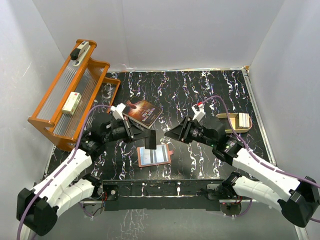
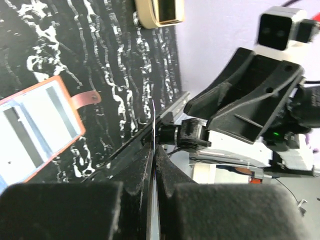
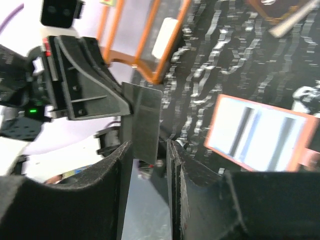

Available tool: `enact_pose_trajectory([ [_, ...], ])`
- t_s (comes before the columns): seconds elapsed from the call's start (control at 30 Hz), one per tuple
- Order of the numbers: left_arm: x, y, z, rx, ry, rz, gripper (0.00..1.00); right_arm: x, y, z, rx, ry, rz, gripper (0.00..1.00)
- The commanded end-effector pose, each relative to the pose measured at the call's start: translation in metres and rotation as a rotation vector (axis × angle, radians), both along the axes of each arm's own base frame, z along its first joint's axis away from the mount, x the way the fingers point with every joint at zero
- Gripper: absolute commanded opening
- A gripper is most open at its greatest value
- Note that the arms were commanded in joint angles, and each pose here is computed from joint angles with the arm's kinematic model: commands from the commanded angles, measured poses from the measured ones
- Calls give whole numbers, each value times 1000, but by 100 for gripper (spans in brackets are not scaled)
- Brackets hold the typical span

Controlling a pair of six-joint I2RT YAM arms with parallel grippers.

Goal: Put the credit cards into the card holder
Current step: Insert the credit card into the card holder.

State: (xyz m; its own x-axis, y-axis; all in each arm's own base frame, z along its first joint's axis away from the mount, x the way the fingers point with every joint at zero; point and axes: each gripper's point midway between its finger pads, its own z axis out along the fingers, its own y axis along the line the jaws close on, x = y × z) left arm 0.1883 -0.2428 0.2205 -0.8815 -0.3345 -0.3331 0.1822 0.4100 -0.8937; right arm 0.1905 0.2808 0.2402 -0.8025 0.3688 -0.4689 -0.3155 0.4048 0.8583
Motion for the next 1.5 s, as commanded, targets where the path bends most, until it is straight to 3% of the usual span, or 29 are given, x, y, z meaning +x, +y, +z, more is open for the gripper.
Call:
enact_pose_trajectory([
  [0.0, 6, 2, -41, 108, 50, -3, 0, 21, -21, -24, -214, -67, -103, 32],
  [0.33, 21, -7, -97, 165, 142, -24, 0, 36, -20, -96, -445, -18, -60, 42],
  [0.7, 21, -6, -143, 190, 197, -15, 0, 37, -17, -144, -564, 23, 13, 47],
  [1.03, 16, -1, -168, 236, 235, -15, 0, 32, -8, -181, -627, 82, 77, 40],
  [1.27, 14, 0, -174, 231, 242, -7, 0, 32, -10, -184, -650, 72, 57, 16],
  [1.47, 10, 1, -184, 231, 273, -10, 0, 28, -6, -186, -647, 65, 68, 6],
])
